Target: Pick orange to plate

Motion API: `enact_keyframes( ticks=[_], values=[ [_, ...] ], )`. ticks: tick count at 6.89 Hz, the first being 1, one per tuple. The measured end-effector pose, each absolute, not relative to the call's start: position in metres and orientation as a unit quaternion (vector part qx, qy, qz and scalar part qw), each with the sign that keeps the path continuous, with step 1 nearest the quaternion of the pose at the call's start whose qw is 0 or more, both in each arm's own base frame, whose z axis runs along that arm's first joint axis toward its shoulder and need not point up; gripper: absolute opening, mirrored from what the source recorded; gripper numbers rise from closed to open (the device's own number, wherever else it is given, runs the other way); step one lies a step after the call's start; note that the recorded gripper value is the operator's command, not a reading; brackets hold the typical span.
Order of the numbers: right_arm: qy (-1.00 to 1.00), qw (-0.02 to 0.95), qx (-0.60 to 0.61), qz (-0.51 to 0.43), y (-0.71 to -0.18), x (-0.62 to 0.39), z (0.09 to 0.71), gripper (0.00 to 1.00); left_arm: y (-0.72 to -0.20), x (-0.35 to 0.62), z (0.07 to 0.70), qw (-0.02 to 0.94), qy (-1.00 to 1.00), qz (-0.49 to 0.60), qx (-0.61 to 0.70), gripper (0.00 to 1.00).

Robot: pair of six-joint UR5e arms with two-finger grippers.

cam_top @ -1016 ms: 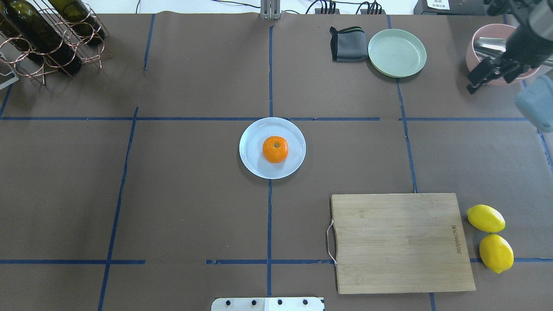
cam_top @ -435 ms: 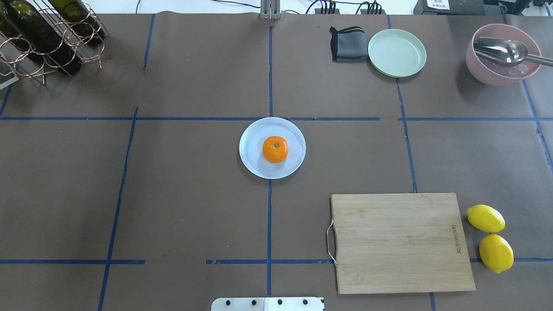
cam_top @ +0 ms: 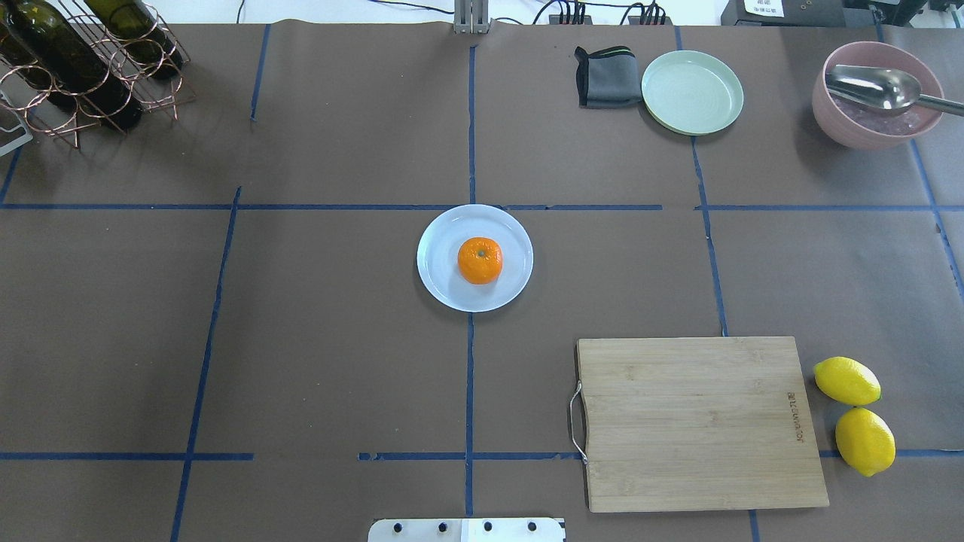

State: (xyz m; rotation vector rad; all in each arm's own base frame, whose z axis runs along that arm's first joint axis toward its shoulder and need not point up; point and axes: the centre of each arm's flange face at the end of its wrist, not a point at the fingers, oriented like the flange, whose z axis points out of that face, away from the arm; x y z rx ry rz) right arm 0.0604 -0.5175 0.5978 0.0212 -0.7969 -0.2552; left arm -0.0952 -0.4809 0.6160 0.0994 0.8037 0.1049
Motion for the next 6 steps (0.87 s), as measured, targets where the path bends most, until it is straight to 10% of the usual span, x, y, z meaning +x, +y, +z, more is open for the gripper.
enact_keyframes(
  ticks=[6],
  values=[
    [-0.394,0.917,0.019,-0.056,-0.472,0.093,0.642,1.00,-0.479,-0.096,0.618,0.918,0.391,0.053,0.048,1.00]
  ],
)
